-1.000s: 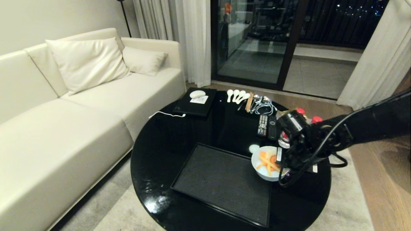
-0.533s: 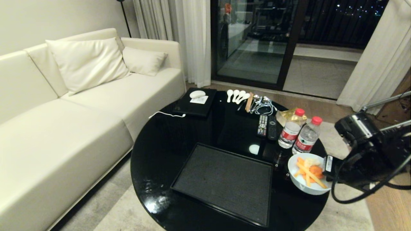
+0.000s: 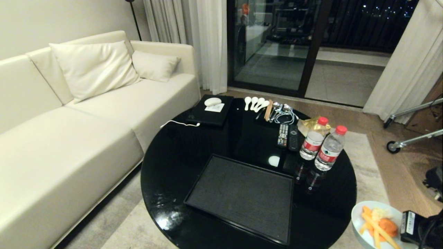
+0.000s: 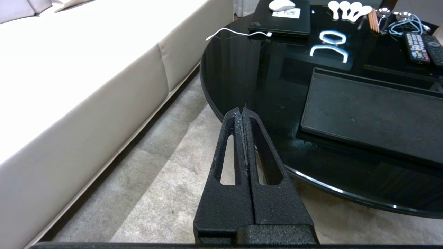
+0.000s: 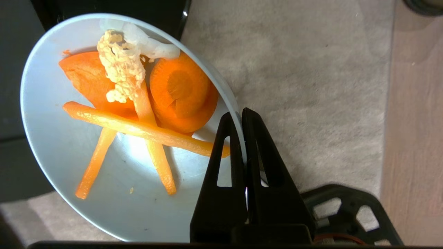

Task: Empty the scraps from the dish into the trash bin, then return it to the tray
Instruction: Move the bowl over the trash can

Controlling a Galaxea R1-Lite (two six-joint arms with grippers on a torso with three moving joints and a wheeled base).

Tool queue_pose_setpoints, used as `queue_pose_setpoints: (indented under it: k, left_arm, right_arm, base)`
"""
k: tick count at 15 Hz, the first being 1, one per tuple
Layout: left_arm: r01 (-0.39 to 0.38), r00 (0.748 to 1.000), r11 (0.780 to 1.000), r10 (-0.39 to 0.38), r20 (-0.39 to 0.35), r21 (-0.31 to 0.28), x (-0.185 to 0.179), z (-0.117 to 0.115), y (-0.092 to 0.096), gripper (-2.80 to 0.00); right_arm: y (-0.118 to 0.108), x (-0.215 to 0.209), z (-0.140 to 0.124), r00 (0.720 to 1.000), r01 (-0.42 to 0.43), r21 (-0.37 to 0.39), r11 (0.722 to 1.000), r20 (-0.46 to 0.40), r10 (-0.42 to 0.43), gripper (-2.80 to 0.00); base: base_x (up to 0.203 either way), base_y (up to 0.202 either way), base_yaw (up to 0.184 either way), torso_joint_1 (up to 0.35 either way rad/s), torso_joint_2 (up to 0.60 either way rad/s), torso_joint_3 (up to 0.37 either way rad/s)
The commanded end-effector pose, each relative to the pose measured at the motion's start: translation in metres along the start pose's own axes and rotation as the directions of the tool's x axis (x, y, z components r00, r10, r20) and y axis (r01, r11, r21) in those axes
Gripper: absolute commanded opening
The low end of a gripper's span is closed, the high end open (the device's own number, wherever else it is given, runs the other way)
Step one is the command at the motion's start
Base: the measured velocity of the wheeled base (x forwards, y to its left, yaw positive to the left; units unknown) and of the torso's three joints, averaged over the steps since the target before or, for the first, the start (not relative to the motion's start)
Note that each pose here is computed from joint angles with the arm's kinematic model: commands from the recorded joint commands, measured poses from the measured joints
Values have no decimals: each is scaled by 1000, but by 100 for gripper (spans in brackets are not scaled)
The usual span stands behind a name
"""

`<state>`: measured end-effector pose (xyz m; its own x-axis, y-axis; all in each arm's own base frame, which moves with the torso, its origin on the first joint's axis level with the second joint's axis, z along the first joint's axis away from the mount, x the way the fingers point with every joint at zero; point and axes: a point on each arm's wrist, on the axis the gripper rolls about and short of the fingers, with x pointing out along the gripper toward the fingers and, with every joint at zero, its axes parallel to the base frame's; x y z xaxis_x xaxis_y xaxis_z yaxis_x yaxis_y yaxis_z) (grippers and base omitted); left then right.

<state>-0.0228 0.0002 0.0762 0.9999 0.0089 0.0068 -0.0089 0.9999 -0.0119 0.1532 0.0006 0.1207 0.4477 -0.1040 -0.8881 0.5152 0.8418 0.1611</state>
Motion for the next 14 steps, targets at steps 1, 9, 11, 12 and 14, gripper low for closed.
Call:
queue_pose_setpoints:
  k: [1, 9, 11, 12, 14]
  left_arm:
    - [0, 1000, 1000, 0, 1, 0, 0, 0, 0, -280]
    - [0, 1000, 1000, 0, 1, 0, 0, 0, 0, -280]
    - [0, 1000, 1000, 0, 1, 0, 0, 0, 0, -280]
    - [0, 1000, 1000, 0, 1, 0, 0, 0, 0, -280]
    - [0, 1000, 1000, 0, 1, 0, 0, 0, 0, -280]
  right_arm:
    - [-11, -13, -13, 999, -38, 15, 999, 29, 37, -280]
    - [-33, -21, -46, 998, -45, -24, 999, 35, 45, -280]
    - [-33, -21, -46, 998, -45, -28, 999, 36, 46, -280]
    - [-33, -21, -46, 998, -46, -29, 999, 38, 47, -280]
    - [-33, -22, -46, 998, -47, -31, 998, 41, 48, -280]
  base:
    - [0, 0, 0, 0, 0, 0]
    - [0, 0, 0, 0, 0, 0]
    - [0, 0, 0, 0, 0, 0]
    - [0, 0, 0, 0, 0, 0]
    - [0, 0, 0, 0, 0, 0]
